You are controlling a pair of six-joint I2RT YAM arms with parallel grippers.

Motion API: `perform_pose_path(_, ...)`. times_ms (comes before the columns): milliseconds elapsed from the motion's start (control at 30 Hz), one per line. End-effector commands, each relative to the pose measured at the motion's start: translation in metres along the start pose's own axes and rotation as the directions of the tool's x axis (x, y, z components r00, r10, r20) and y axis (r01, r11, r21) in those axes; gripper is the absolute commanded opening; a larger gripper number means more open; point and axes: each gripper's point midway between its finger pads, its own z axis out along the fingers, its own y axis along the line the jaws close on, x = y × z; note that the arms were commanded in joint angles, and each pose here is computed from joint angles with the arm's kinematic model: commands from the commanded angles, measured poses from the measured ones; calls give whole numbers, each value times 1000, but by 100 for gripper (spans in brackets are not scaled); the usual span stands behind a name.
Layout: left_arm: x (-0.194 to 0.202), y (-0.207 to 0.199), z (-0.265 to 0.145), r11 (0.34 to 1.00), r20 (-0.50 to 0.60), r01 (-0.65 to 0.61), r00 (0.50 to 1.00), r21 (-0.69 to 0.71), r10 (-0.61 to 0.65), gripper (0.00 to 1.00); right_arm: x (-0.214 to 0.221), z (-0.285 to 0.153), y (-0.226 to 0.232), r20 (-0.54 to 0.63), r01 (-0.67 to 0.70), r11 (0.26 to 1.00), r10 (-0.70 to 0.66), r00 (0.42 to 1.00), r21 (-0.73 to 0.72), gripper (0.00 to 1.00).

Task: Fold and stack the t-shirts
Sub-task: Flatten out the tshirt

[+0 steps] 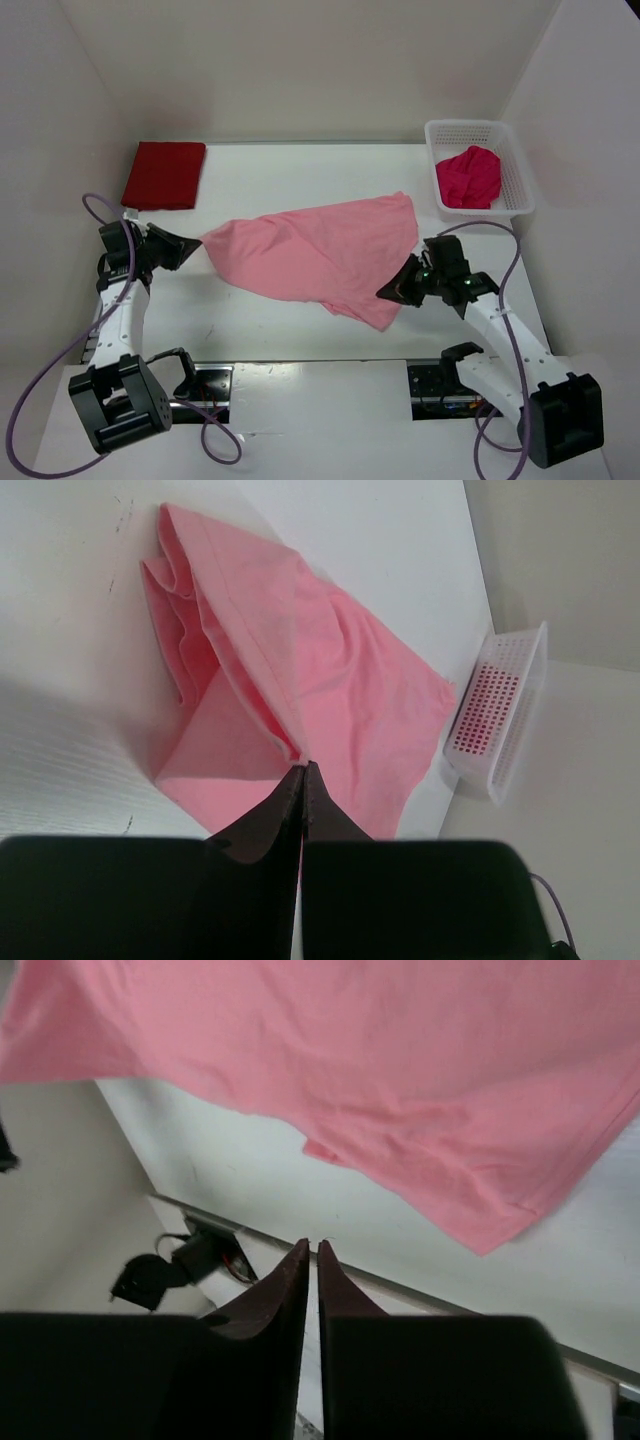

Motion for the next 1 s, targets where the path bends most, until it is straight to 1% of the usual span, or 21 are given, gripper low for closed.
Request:
perform_pose_path(0, -11, -20, 1, 996, 21, -62, 998, 57, 61, 0, 9, 12, -8, 33, -46, 998, 44, 998, 45, 14)
perform_pose_path(33, -12, -25, 2, 996, 15, -59, 998, 62, 58, 0, 7, 16, -20, 51, -59, 994, 54, 997, 91, 20)
perform_pose_path(67, -14, -27, 3, 995, 24, -66, 998, 70, 65, 0, -3, 17, -26, 117, -90, 988, 76, 990, 124, 29)
perform_pose_path(100, -19, -34, 2, 995, 31, -63, 998, 79, 61, 0, -6, 18, -34, 142, -115, 981, 93, 985, 153, 43)
perform_pose_path(167, -25, -43, 2, 992, 44, -71, 997, 106, 67, 0, -18, 18, -41, 226, -162, 972, 121, 966, 171, 55)
perform_pose_path(200, -25, -45, 4, 992, 33, -51, 998, 118, 47, 0, -21, 18, -44, 257, -204, 964, 156, 954, 173, 58)
perform_pose_path(300, -25, -54, 7, 988, 20, -38, 999, 148, 35, 0, -37, 16, -60, 363, -257, 940, 163, 917, 226, 58)
perform_pose_path(367, -24, -64, 7, 981, 21, -54, 999, 184, 51, 0, -49, 13, -68, 427, -292, 918, 158, 891, 270, 58)
perform_pose_path(500, -21, -72, 9, 978, 8, -67, 998, 198, 67, 0, -57, 9, -87, 477, -346, 864, 145, 867, 366, 55)
perform_pose_path(600, -26, -81, 8, 970, 21, -94, 996, 222, 92, 0, -56, 10, -92, 483, -380, 838, 164, 860, 391, 45)
perform_pose_path(633, -22, -83, 8, 968, 6, -97, 995, 232, 98, 0, -55, 12, -94, 485, -395, 829, 177, 856, 396, 43)
perform_pose_path(700, -20, -84, 11, 967, -1, -100, 995, 235, 103, 0, -54, 16, -102, 480, -410, 800, 177, 859, 439, 43)
perform_pose_path(767, -19, -84, 12, 965, -9, -100, 994, 242, 105, 0, -55, 17, -102, 477, -422, 783, 185, 859, 456, 40)
perform_pose_path(800, -19, -89, 13, 959, -1, -117, 993, 260, 121, 0, -54, 19, -104, 469, -424, 768, 184, 864, 480, 38)
perform_pose_path(833, -21, -93, 13, 956, -7, -109, 993, 271, 115, 0, -55, 19, -104, 469, -433, 758, 191, 862, 488, 37)
perform_pose_path(867, -20, -90, 16, 959, -15, -101, 994, 264, 109, 0, -53, 21, -107, 465, -434, 749, 191, 864, 500, 37)
perform_pose_path(900, -24, -96, 14, 953, 0, -116, 993, 279, 120, 0, -55, 22, -105, 469, -442, 745, 197, 861, 500, 37)
perform_pose_path(967, -27, -96, 19, 956, -7, -109, 993, 272, 115, 0, -58, 28, -110, 465, -445, 719, 190, 865, 534, 35)
